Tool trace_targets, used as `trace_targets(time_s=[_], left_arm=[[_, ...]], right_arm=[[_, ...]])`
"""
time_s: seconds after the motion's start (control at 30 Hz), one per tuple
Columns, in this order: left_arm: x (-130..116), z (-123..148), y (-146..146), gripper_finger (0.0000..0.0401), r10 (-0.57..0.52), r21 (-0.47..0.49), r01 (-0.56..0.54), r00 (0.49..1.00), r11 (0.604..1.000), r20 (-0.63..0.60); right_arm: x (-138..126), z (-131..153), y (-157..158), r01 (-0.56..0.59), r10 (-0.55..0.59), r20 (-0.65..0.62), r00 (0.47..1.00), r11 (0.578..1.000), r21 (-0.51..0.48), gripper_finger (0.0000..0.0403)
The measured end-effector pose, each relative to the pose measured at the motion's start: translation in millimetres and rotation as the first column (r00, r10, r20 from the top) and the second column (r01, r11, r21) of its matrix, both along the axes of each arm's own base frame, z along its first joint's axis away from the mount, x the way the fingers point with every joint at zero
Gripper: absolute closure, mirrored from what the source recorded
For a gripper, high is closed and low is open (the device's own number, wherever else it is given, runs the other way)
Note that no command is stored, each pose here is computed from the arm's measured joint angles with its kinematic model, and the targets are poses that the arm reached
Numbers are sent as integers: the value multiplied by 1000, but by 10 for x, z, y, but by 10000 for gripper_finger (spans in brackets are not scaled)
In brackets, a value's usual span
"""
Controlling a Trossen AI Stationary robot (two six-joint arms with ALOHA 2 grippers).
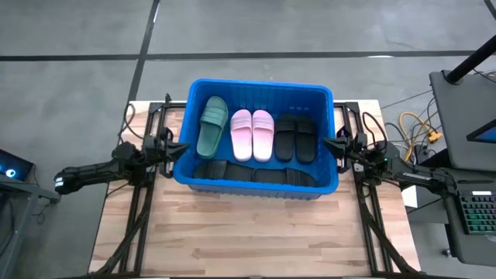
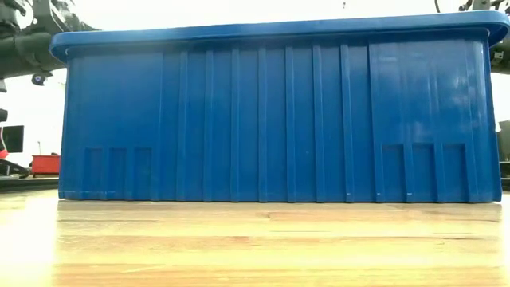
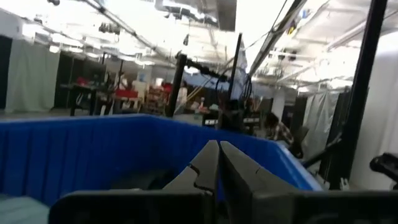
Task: Pick and place slides into bin
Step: Return to Home Position
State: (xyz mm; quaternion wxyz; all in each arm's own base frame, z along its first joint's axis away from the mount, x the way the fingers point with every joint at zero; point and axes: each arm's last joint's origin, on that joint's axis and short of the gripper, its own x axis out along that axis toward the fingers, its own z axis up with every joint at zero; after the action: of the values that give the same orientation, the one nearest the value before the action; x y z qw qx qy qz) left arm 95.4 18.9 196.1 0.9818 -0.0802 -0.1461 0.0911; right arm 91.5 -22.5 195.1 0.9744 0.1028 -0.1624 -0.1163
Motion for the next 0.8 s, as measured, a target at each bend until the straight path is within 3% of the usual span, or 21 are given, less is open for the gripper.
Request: trace_targets(time_s=[0.33,0.5,0.8], left_arm=[[-17,-13,-8,401,-18,-7,19,1000,1000,25],[-24,-9,-10,401,-22,-5,22,999,1000,31],[-16,-20,-9,401,-22,-7,22,1000,1000,21]], right_arm=[[11,-13,0,-8,8,-20,1000,1000,4,394],[23,-37,24,-92,89,-66,994,995,-30,394],[28,-48,23,-76,70,-81,994,994,-81,394]])
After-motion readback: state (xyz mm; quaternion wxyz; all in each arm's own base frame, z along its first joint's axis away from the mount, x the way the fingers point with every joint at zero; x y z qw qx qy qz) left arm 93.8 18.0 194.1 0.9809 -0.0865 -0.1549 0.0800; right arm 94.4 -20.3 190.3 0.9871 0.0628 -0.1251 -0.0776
